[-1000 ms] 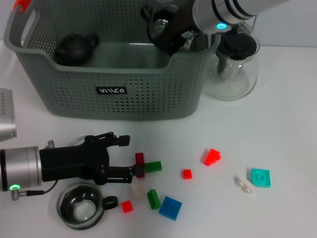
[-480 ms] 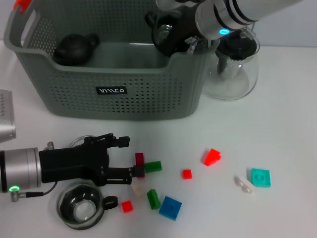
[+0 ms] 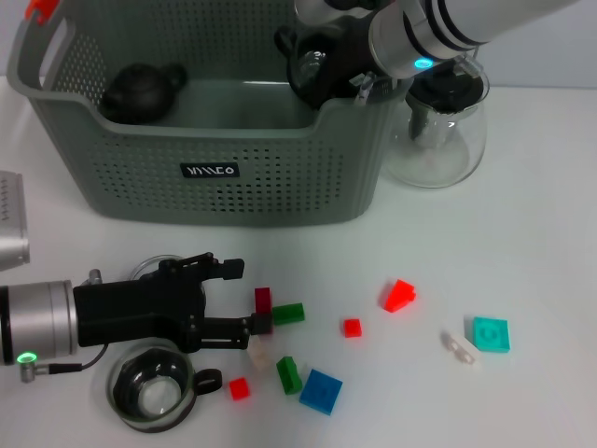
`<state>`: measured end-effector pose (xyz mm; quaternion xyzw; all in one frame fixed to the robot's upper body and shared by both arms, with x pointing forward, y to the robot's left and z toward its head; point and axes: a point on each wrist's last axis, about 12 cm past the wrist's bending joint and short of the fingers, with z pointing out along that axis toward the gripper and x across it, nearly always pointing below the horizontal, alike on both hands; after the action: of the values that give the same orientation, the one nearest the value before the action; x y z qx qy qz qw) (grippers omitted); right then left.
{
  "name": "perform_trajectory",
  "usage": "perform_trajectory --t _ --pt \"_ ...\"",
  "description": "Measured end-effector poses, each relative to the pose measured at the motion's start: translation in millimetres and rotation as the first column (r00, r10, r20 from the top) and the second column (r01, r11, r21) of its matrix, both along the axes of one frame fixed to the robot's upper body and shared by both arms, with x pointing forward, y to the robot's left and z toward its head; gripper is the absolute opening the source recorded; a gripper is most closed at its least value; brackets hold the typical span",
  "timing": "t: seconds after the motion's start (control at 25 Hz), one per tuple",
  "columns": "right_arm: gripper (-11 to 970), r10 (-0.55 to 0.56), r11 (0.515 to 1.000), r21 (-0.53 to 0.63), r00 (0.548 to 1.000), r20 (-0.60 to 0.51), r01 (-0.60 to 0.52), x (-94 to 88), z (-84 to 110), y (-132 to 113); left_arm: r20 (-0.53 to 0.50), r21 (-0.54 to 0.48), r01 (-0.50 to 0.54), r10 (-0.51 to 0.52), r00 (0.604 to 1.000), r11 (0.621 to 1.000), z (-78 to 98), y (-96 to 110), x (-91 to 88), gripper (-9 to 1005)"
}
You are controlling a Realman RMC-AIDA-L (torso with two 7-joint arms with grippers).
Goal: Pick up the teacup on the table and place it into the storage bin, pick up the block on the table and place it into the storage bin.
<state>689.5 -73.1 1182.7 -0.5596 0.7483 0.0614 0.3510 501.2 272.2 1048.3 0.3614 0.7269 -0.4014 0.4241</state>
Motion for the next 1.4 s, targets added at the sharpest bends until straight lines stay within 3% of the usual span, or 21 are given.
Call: perform_trajectory --t 0.56,0.76,0.92,1.2,1.4 --pt "183 -0.029 0.999 -0.041 1.0 -0.001 0.029 0.3 -0.6 -2.5 0.0 -0.002 0.0 0.0 1.0 1.0 0.0 0.1 -0.5 918" --pt "368 -0.026 0.999 -0.031 1.0 0.003 0.026 -0.4 3.5 -4.1 0.001 -0.001 0.0 0.0 1.0 1.0 -0.1 0.2 -0.4 918" --pt "389 -0.027 1.0 -0.001 1.0 0.003 0.027 -2.2 12.7 -6.2 -0.001 -0.005 0.003 -0.003 1.0 1.0 0.2 -0.1 -0.8 918" --pt "426 -0.037 0.983 0.182 0.995 0.089 0.02 -13.1 66.6 -16.6 -0.002 -0.007 0.006 -0.006 1.0 1.0 0.9 0.1 -1.0 918" --pt "616 -0.053 0.932 0.362 0.981 0.185 -0.018 -36.0 106.6 -40.6 0.001 -0.023 0.006 -0.006 1.0 1.0 3.0 1.5 -1.8 918"
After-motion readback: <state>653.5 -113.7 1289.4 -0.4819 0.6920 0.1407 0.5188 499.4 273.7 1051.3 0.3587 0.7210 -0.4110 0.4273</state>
